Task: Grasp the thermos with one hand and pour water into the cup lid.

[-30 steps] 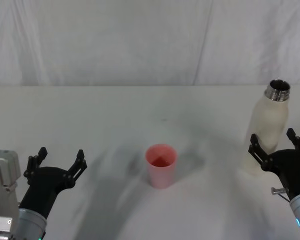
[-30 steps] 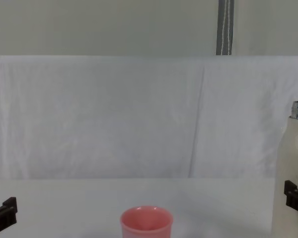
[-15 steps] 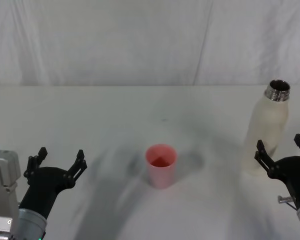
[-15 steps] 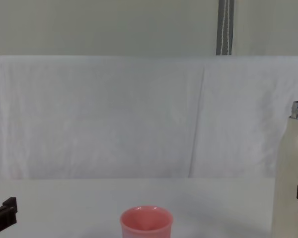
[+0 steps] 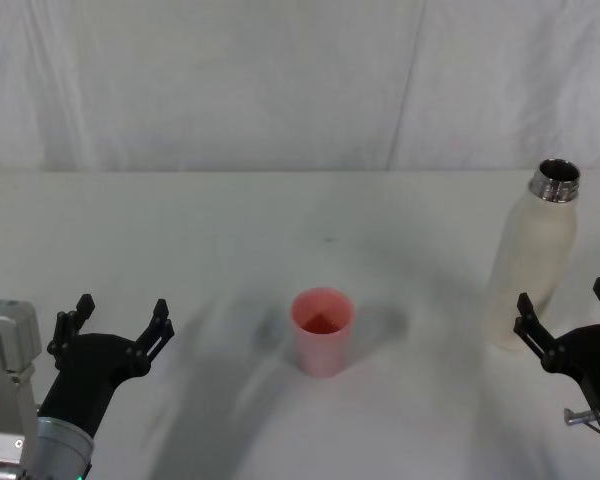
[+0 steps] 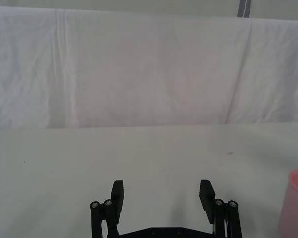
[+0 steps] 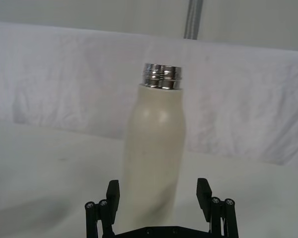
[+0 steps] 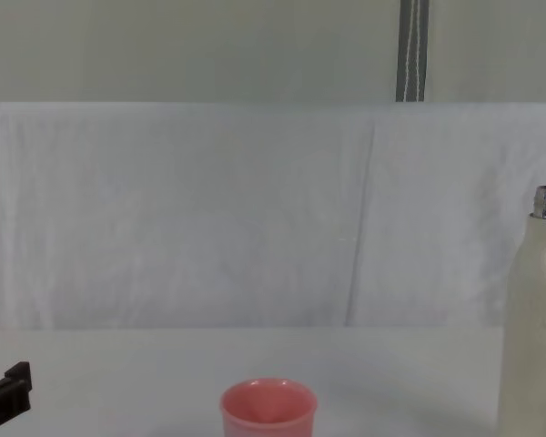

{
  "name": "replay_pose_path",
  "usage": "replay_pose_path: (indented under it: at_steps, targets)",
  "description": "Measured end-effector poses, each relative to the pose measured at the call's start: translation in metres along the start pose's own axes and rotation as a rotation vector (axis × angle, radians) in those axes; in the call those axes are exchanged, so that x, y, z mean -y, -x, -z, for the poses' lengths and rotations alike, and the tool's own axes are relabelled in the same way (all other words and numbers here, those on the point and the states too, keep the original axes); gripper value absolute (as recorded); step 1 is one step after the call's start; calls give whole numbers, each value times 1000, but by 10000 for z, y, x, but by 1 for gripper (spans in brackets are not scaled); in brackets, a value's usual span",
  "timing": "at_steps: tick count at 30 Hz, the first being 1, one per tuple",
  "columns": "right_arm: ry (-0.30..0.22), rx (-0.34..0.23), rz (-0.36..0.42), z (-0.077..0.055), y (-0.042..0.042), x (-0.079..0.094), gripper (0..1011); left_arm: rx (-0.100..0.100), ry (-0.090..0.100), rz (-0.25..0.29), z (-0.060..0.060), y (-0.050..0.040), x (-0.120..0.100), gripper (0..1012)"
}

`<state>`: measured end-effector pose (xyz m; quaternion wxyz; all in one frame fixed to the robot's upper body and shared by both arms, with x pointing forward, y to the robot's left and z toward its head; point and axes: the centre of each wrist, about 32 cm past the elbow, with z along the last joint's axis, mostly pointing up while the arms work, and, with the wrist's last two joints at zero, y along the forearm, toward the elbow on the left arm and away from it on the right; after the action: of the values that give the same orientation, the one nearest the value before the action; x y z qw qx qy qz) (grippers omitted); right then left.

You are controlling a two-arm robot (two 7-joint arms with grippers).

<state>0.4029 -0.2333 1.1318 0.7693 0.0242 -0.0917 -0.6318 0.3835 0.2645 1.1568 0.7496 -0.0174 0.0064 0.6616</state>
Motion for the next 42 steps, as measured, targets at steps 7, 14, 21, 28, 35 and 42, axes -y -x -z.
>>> replay_pose_path:
  at_steps: [7, 14, 21, 28, 35, 42]
  targets:
    - [1, 3, -52, 15, 11, 32, 1001, 0, 0, 0, 0, 0, 0, 1001]
    - [3, -2, -91, 30, 45, 45, 1001, 0, 0, 0, 0, 0, 0, 1001]
    - [9, -14, -132, 65, 119, 37, 1001, 0, 0, 0, 0, 0, 0, 1001]
    - [12, -21, -162, 83, 178, 7, 1001, 0, 0, 0, 0, 0, 0, 1001]
    - [18, -23, -183, 94, 206, -15, 1001, 0, 0, 0, 0, 0, 0, 1001]
    - [25, -26, -200, 112, 228, -48, 1001, 0, 0, 0, 0, 0, 0, 1001]
